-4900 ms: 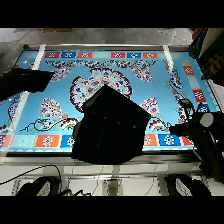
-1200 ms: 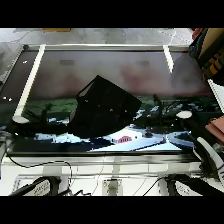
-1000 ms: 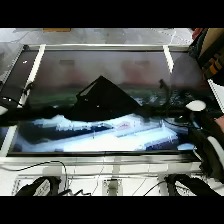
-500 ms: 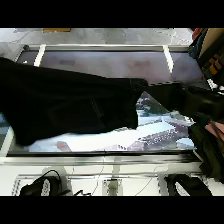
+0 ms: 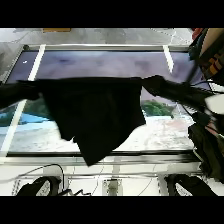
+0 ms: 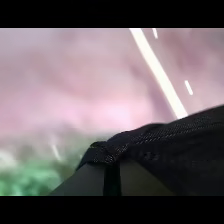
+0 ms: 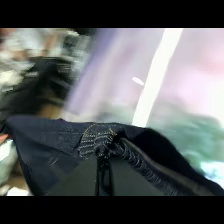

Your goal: Fold the clothes and pants, and hang the long-sleeved shirts on hangers.

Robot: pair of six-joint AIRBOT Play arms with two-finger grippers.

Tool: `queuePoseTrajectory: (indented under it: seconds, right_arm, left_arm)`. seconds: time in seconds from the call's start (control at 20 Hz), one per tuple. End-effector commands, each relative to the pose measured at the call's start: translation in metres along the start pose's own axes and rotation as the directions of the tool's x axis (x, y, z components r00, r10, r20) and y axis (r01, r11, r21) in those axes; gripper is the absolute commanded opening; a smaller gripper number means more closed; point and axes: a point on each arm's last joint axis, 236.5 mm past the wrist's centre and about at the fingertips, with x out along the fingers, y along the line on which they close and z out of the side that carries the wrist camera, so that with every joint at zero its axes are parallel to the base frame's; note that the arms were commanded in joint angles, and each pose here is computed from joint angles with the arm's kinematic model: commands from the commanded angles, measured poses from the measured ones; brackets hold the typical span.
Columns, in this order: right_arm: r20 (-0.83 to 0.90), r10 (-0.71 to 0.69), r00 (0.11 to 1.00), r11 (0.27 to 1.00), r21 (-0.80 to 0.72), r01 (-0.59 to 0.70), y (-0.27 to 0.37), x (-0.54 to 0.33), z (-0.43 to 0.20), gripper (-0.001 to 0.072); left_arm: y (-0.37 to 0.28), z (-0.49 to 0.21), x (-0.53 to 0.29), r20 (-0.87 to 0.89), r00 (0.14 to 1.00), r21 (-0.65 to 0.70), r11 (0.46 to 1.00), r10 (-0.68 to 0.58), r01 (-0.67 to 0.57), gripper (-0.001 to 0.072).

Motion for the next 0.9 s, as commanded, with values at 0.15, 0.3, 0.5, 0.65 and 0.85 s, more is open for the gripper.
queuePoseTrajectory:
  seconds: [0.15, 0.3, 0.5, 0.65, 0.85]
  right_arm:
    - [-0.052, -0.249, 0.967, 0.955, 0.152, 0.254, -0.145, 0.089, -0.019, 0.0035]
    - [-0.073, -0.322, 0.944, 0.940, 0.095, 0.328, -0.176, 0.083, -0.019, 0.0034]
    - [-0.136, -0.416, 0.899, 0.904, 0.045, 0.425, -0.218, 0.054, -0.019, 0.0034]
    - [-0.224, -0.484, 0.846, 0.870, -0.016, 0.493, -0.243, 0.032, -0.033, 0.0034]
    - [-0.389, -0.568, 0.725, 0.817, -0.154, 0.556, -0.265, 0.003, -0.072, 0.0034]
  left_arm:
    - [0.003, -0.095, 0.136, -0.268, 0.958, -0.129, 0.990, -0.097, 0.064, 0.0018]
    - [-0.024, -0.117, 0.123, -0.366, 0.911, -0.249, 0.963, -0.193, 0.104, 0.0019]
    - [-0.079, -0.174, 0.081, -0.586, 0.710, -0.427, 0.893, -0.392, 0.140, 0.0020]
    - [-0.118, -0.201, 0.069, -0.660, 0.604, -0.418, 0.886, -0.447, 0.199, 0.0020]
    - [-0.150, -0.245, 0.059, -0.754, 0.499, -0.351, 0.904, -0.428, 0.245, 0.0020]
